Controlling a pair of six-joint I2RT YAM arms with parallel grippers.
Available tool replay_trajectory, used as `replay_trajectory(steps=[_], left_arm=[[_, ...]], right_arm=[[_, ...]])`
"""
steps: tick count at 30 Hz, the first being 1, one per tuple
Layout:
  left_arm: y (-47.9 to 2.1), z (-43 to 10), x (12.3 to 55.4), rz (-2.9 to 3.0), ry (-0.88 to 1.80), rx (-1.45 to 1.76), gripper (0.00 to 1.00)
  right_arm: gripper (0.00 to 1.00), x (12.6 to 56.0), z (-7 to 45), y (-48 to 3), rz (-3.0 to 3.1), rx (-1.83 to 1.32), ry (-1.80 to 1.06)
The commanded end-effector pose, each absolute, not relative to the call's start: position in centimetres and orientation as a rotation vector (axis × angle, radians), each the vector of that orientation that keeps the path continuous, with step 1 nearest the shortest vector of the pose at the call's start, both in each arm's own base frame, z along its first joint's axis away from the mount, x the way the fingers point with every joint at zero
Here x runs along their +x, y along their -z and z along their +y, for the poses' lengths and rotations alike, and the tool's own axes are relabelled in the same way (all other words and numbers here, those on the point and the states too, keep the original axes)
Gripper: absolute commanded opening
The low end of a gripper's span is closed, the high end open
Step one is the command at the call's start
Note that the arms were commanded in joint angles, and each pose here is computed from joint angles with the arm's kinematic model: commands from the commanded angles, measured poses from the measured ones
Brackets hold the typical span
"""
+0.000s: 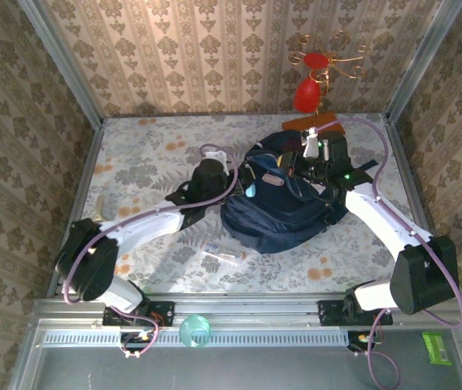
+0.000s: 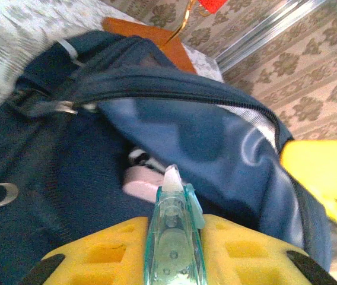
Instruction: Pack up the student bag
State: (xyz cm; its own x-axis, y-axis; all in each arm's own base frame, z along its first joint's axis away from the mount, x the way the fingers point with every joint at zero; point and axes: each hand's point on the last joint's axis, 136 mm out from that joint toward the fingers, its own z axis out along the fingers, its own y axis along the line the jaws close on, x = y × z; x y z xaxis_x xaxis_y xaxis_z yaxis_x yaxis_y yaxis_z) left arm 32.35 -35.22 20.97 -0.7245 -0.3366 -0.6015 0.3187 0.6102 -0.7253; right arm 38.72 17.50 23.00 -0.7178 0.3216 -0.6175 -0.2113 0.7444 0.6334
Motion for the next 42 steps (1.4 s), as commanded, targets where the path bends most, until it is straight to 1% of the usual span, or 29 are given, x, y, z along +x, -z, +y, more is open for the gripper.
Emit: replay_trajectory(steps=[1,4,6,8,9,12,14,17,21,24,26,28,31,33,36,39,42], left_arm=[[-23.9,-38.1,33.2,1.976,1.347,-0.199,0.27],[-22.4,-39.2,33.5,1.993,1.345,-0.276,0.29],[-21.5,-39.3,33.6,2.0,1.311,-0.32,0.35],[-20.6,-39.2,33.5,2.009,1.269,-0.333,0.39],[-20.5,-39.3,33.4,2.011,1.261,-0.322,0.41],[-20.4,-39.2,33.1,2.036,1.226,-0.269,0.54],[-20.8,-38.9,32.6,2.042,1.203,-0.207,0.57],[-21.3,-37.9,31.5,2.043,1.14,-0.088,0.59],[-21.5,-35.3,29.1,2.092,0.927,0.207,0.65],[-19.7,-32.2,27.0,2.154,0.677,0.484,0.71],[-18.1,-29.9,25.7,2.185,0.527,0.646,0.77],[-16.1,-28.6,23.4,2.208,0.475,0.85,0.77],[-13.8,-28.4,20.0,2.214,0.509,1.065,0.78],[-13.3,-28.5,18.7,2.196,0.48,1.155,0.8],[-13.1,-29.3,16.6,2.084,0.428,1.387,0.82],[-12.3,-28.8,16.1,1.956,0.262,1.603,0.84],[-10.0,-27.5,16.5,1.846,0.123,1.762,0.84]], right_arm=[[0.0,39.5,18.3,-24.3,2.115,0.072,-0.945],[0.0,39.5,18.1,-24.2,2.112,0.08,-0.936],[0.0,39.5,18.0,-24.4,2.104,0.082,-0.93],[0.0,39.5,17.9,-24.8,2.092,0.083,-0.926],[0.0,39.5,17.9,-24.8,2.091,0.081,-0.925],[0.0,39.4,17.8,-25.0,2.092,0.073,-0.915],[0.0,39.4,17.8,-24.9,2.095,0.069,-0.91],[0.0,39.4,17.6,-24.7,2.099,0.067,-0.893],[0.0,39.3,17.4,-24.4,2.115,0.05,-0.861],[0.0,39.3,17.3,-24.2,2.121,0.035,-0.844],[0.0,39.3,17.2,-24.1,2.124,0.029,-0.83],[0.0,39.5,17.0,-24.0,2.123,0.029,-0.827],[0.0,39.7,17.2,-23.9,2.118,0.031,-0.848],[0.0,39.7,17.4,-23.7,2.119,0.029,-0.87],[0.0,39.7,17.5,-23.4,2.126,0.031,-0.88],[0.0,39.6,17.3,-23.2,2.128,0.036,-0.882],[0.0,39.6,17.1,-23.2,2.128,0.039,-0.883]])
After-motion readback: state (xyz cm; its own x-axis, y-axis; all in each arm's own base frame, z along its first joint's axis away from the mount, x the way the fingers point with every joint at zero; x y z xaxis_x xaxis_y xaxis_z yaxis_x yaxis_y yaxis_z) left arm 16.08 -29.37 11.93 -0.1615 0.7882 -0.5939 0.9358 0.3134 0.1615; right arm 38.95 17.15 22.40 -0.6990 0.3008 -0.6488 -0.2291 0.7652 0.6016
